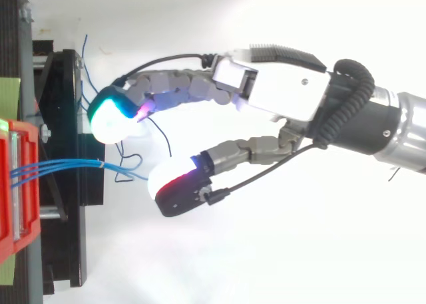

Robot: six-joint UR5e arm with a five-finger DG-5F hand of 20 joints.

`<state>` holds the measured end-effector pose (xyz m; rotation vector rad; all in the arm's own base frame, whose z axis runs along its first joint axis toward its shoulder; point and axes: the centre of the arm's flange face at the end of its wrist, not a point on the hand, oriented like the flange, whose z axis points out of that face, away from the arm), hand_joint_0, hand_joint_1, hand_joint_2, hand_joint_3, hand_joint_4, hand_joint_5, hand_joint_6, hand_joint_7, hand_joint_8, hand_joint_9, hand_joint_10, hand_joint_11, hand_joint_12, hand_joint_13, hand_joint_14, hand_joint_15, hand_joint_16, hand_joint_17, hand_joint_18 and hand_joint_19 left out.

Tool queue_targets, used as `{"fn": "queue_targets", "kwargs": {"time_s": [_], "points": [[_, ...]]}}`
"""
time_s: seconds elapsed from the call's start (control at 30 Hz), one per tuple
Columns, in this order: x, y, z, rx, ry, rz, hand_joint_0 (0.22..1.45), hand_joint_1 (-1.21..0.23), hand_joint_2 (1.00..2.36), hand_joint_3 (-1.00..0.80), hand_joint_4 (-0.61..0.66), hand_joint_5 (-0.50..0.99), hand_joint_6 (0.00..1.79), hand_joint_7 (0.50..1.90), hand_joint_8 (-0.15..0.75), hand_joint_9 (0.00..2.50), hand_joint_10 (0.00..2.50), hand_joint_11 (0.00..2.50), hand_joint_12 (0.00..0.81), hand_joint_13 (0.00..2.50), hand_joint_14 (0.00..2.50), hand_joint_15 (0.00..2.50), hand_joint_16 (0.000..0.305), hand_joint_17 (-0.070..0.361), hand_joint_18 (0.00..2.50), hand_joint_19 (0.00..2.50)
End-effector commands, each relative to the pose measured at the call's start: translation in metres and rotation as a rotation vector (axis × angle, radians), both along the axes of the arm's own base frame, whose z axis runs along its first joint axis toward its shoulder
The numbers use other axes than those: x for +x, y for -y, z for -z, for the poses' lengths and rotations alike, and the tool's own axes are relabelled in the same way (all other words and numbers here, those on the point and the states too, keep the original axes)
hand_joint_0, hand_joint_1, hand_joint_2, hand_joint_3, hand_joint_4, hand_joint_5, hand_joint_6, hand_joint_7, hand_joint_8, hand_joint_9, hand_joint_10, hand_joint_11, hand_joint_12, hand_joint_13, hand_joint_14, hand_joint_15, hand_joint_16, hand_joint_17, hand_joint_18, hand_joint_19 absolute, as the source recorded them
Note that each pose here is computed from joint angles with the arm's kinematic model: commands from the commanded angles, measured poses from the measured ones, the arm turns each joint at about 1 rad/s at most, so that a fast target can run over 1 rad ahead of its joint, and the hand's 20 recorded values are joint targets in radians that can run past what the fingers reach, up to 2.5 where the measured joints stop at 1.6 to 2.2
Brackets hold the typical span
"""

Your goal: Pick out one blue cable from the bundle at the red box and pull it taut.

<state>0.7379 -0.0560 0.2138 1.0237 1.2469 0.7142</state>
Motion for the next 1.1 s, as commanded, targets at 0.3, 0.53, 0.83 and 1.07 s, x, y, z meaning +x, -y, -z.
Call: {"fn": "queue_targets", "kwargs": {"time_s": [0.3, 0.53, 0.83, 1.07], "points": [[0.021, 0.003, 0.021, 0.036, 0.07, -0.058, 0.5, -0.54, 1.0, -0.5, 0.14, -0.18, 0.5, 0.94, 0.191, 0.53, 0.01, 0.37, 0.3, 0.34, 0.01, 0.14, 0.054, 0.121, 0.36, 0.41], [0.028, 0.001, 0.023, 0.06, 0.122, -0.104, 0.53, -0.56, 1.0, -0.49, 0.13, -0.17, 0.5, 0.98, 0.187, 0.55, 0.02, 0.39, 0.292, 0.35, 0.01, 0.16, 0.052, 0.116, 0.36, 0.42], [0.025, -0.003, 0.035, 0.164, 0.093, -0.141, 0.55, -0.56, 1.0, -0.46, 0.11, -0.15, 0.5, 1.07, 0.186, 0.57, 0.02, 0.41, 0.287, 0.36, 0.01, 0.17, 0.05, 0.113, 0.37, 0.43], [0.026, -0.004, 0.034, 0.223, 0.106, -0.154, 0.56, -0.56, 1.01, -0.44, 0.1, -0.15, 0.5, 1.1, 0.185, 0.58, 0.02, 0.42, 0.286, 0.37, 0.01, 0.17, 0.05, 0.112, 0.38, 0.44]]}}
